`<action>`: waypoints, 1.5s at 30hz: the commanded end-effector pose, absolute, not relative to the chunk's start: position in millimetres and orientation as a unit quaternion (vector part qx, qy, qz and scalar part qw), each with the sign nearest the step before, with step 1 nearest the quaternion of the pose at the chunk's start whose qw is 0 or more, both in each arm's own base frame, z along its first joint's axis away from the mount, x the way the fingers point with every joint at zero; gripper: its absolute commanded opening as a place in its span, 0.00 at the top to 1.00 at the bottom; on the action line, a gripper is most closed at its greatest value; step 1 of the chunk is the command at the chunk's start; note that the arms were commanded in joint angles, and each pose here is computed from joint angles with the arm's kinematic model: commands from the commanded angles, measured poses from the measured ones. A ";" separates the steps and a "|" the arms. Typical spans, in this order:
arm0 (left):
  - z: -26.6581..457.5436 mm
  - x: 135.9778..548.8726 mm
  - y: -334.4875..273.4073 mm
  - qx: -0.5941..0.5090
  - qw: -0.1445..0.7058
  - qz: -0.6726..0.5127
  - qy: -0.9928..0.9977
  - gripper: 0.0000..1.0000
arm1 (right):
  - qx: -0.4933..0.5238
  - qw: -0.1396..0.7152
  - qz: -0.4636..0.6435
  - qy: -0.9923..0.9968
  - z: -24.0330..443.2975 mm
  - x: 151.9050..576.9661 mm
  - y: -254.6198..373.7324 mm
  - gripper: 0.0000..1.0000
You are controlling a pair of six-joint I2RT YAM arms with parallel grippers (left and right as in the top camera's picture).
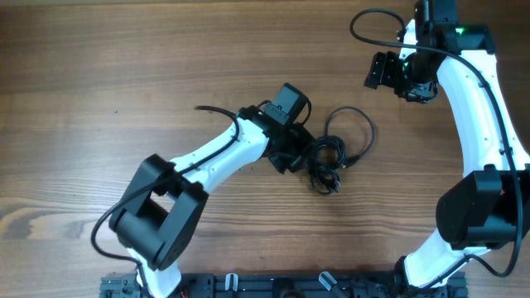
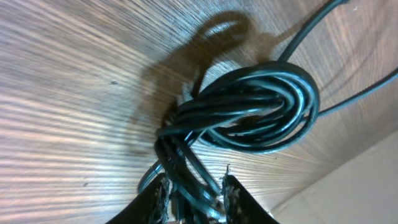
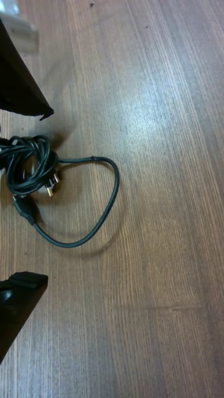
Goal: Untangle cables
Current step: 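Retract right arm and reach left gripper to grasp the coil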
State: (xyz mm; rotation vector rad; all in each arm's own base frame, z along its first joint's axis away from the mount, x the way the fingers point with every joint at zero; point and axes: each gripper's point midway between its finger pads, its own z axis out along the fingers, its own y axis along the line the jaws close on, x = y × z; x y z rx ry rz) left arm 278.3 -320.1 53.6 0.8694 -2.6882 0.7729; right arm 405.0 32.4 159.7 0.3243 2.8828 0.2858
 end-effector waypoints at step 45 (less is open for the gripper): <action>24.3 288.6 -341.4 0.280 0.041 0.248 -0.927 0.96 | 0.097 0.116 0.106 0.983 161.3 407.9 35.7 0.18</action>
